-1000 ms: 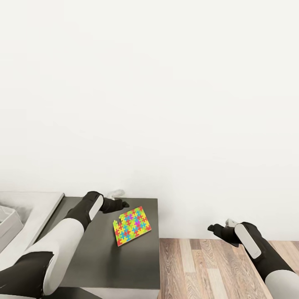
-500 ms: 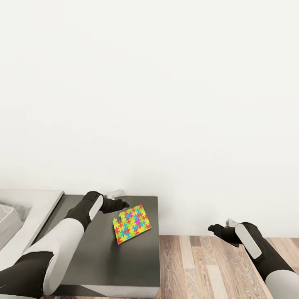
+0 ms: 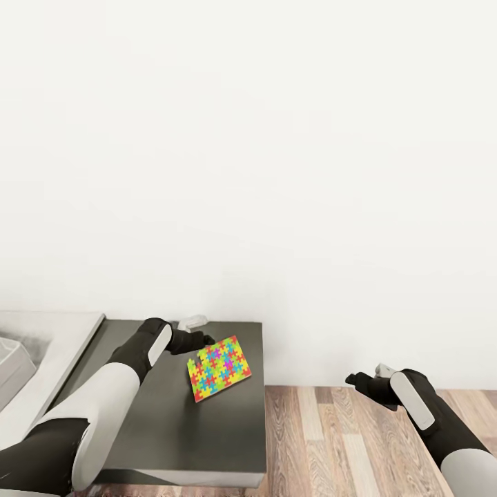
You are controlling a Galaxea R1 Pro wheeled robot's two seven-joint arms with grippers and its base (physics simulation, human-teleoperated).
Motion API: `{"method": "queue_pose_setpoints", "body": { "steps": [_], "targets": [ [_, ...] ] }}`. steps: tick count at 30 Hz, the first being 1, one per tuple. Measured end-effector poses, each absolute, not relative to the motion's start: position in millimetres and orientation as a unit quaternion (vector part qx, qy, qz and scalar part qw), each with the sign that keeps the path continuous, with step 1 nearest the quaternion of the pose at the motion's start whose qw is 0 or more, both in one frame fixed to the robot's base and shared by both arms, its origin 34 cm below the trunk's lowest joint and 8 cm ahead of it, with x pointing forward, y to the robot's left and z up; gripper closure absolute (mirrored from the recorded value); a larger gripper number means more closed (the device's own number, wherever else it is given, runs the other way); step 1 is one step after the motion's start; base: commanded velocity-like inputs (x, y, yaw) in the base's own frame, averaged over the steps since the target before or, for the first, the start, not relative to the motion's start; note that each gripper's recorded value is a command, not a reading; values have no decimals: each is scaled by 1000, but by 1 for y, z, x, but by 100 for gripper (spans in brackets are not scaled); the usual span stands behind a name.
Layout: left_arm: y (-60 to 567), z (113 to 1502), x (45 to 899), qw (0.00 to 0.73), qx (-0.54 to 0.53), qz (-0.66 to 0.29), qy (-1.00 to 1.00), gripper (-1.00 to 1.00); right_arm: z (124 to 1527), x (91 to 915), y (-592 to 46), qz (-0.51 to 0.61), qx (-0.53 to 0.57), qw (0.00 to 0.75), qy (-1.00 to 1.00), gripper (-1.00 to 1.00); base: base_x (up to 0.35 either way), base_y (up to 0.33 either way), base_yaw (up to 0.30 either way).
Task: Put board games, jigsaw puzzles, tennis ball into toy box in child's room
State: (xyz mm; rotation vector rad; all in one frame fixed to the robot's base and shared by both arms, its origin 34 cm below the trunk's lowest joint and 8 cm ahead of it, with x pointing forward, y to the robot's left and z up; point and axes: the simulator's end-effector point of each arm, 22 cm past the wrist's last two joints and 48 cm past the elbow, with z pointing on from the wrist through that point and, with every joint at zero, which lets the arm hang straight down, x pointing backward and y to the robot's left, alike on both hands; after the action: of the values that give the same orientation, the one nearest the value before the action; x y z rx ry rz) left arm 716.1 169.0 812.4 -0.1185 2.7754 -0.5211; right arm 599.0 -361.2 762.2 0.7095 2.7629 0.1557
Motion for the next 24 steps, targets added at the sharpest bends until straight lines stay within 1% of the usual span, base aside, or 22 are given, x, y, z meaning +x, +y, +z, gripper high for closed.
{"method": "queue_pose_setpoints", "body": {
  "steps": [17, 20, 24],
  "targets": [
    [167, 801, 712, 147, -41, -182, 971, -100, 753, 595, -361, 51, 245, 134, 959, -100, 0, -4, 0],
    [166, 801, 712, 147, -41, -182, 971, -100, 754, 595, -361, 51, 245, 134, 959, -100, 0, -95, 0],
    [166, 801, 712, 147, -41, -183, 971, -100, 754, 595, -361, 51, 245, 134, 959, -100, 0, -217, 0]
  ]
}}
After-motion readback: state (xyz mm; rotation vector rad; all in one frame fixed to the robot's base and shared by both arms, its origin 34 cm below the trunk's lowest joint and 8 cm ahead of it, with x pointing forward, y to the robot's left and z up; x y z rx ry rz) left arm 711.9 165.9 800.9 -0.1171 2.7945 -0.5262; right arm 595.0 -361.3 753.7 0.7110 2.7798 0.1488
